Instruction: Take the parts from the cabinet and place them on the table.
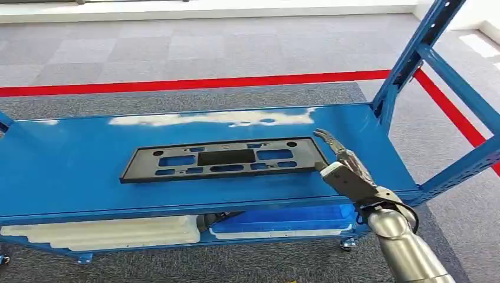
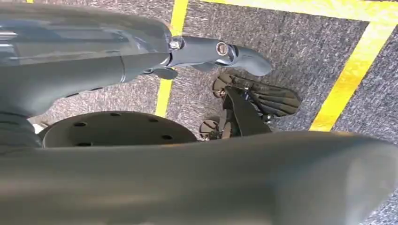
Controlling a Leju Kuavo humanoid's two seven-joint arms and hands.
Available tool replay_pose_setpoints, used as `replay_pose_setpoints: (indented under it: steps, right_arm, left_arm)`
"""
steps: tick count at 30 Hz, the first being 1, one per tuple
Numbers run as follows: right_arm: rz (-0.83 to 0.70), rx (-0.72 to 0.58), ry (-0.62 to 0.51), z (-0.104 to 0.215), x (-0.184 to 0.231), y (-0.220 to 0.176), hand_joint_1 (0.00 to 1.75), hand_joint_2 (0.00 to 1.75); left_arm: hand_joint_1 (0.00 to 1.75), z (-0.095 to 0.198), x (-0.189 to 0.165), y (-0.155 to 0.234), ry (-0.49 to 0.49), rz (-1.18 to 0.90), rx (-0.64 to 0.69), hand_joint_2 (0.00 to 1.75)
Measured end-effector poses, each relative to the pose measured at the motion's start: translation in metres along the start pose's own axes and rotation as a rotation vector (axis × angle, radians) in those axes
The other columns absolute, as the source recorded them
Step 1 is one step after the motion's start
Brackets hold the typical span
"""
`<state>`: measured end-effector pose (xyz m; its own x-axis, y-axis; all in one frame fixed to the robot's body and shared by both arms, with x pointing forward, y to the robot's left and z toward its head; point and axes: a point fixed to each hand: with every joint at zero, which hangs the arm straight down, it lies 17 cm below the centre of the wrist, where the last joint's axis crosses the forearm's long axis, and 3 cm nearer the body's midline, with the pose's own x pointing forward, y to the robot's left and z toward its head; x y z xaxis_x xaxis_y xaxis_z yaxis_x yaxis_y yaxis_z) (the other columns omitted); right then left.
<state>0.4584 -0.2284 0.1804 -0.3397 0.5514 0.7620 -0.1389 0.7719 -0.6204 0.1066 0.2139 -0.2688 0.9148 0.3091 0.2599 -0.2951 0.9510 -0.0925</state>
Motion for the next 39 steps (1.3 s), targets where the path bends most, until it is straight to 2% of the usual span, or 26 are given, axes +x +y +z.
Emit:
replay_pose_setpoints:
  steps: [12,24,25,39]
  right_arm:
    - [0.134,0.05,0.027,-0.006,-0.012,0.023,0.0,0.0]
    - [0.39,0.118,0.056,-0.028,-0.025,0.047,0.0,0.0]
    - [0.413,0.129,0.058,-0.029,-0.026,0.05,0.0,1.75]
    - [0.512,0.23,0.065,-0.038,-0.036,0.081,0.0,1.75]
  left_arm:
    - [0.0,0.001,-0.002,-0.004,0.01,-0.043,-0.021,0.0]
    - [0.0,0.001,-0.006,-0.009,0.02,-0.123,-0.039,0.0]
    - [0.0,0.001,-0.006,-0.01,0.021,-0.129,-0.041,0.0]
    - [0.0,0.001,-0.007,-0.011,0.023,-0.142,-0.048,0.0]
